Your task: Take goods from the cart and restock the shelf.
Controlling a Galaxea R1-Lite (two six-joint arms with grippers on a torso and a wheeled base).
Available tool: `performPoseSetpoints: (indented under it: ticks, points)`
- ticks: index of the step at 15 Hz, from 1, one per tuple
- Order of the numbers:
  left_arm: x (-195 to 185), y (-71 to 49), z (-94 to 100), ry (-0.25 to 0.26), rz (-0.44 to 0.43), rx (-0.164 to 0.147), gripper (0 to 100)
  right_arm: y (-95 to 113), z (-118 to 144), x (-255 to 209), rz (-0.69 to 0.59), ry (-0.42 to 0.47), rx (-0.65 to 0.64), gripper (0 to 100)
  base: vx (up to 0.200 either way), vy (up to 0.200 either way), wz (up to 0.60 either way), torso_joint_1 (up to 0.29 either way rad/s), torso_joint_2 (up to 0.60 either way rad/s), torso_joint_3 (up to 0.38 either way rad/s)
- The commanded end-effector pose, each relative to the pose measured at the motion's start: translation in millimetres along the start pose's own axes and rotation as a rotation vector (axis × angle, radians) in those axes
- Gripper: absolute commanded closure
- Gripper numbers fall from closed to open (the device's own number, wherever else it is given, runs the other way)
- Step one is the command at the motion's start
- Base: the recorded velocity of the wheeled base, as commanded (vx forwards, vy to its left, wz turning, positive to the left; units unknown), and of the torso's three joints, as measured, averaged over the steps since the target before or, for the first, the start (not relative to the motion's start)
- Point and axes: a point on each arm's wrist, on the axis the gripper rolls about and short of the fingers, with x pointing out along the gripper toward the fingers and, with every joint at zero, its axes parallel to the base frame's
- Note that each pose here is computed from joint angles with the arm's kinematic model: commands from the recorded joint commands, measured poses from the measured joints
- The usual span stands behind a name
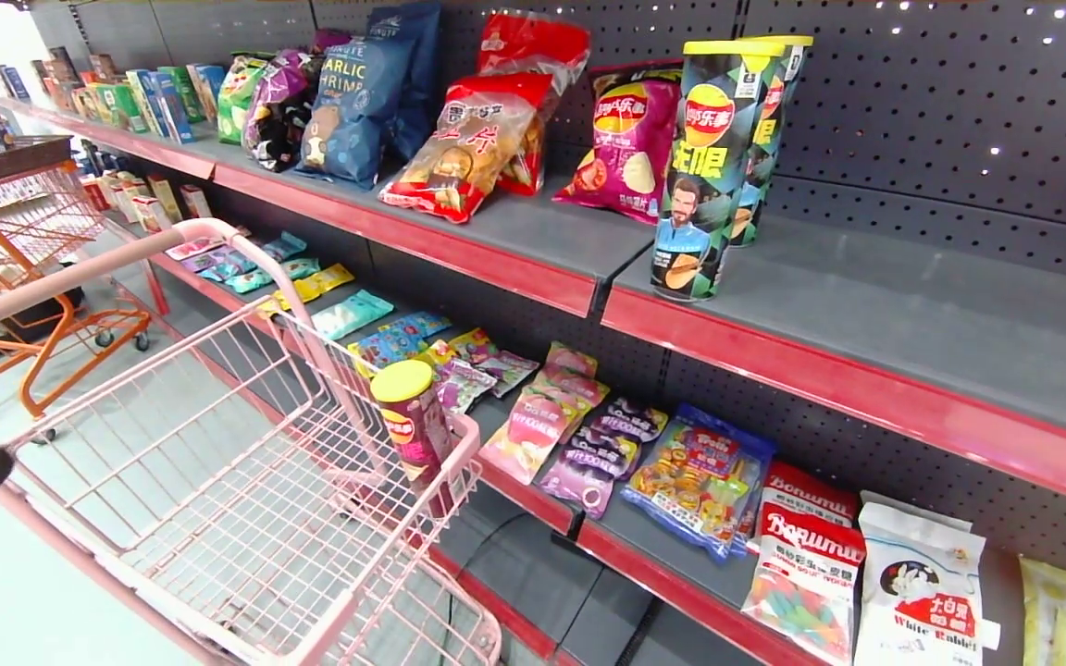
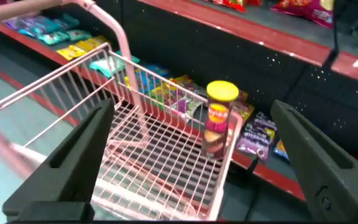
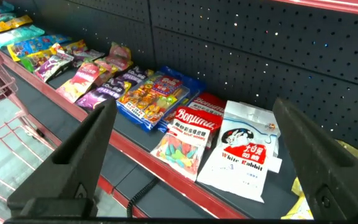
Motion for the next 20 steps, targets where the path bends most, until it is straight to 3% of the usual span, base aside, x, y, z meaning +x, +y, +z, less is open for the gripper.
performPoseSetpoints:
  ticks: [1, 2, 4, 6, 9, 11, 14, 20]
  points:
    - [158.1, 19.6, -52.9, 0.229, -0.02, -0.059, 0, 0.0, 0.0, 0.1, 0.0, 0.001, 0.0, 0, 0.0, 0.0, 0.0, 0.0, 0.0, 0.0]
    - [180.5, 22.7, -70.1, 0.235, -0.056, -0.005, 0, 0.0, 0.0, 0.1, 0.0, 0.001, 0.0, 0, 0.0, 0.0, 0.0, 0.0, 0.0, 0.0]
    - [202.4, 19.2, -89.2, 0.25, -0.147, 0.063, 0, 0.0, 0.0, 0.1, 0.0, 0.001, 0.0, 0, 0.0, 0.0, 0.0, 0.0, 0.0, 0.0]
    - [209.3, 17.6, -102.3, 0.301, -0.225, 0.055, 0, 0.0, 0.0, 0.1, 0.0, 0.001, -0.002, 0, 0.0, 0.0, 0.0, 0.0, 0.0, 0.0]
    - [221.0, 18.8, -112.1, 0.331, -0.241, 0.049, 0, 0.0, 0.0, 0.1, 0.001, 0.001, -0.002, 0, 0.0, 0.0, 0.0, 0.0, 0.0, 0.0]
    - [233.4, 11.9, -123.4, 0.363, -0.299, 0.047, 0, 0.0, 0.0, 0.1, 0.001, 0.001, -0.002, 0, 0.0, 0.0, 0.0, 0.0, 0.0, 0.0]
    - [246.7, 10.4, -130.7, 0.37, -0.33, 0.077, 0, 0.0, 0.0, 0.1, 0.001, 0.001, -0.002, 0, 0.0, 0.0, 0.0, 0.0, 0.0, 0.0]
    - [269.9, -11.1, -142.2, 0.368, -0.413, 0.1, 0, 0.0, 0.0, 0.1, 0.001, 0.001, -0.002, 0, 0.0, 0.0, 0.0, 0.0, 0.0, 0.0]
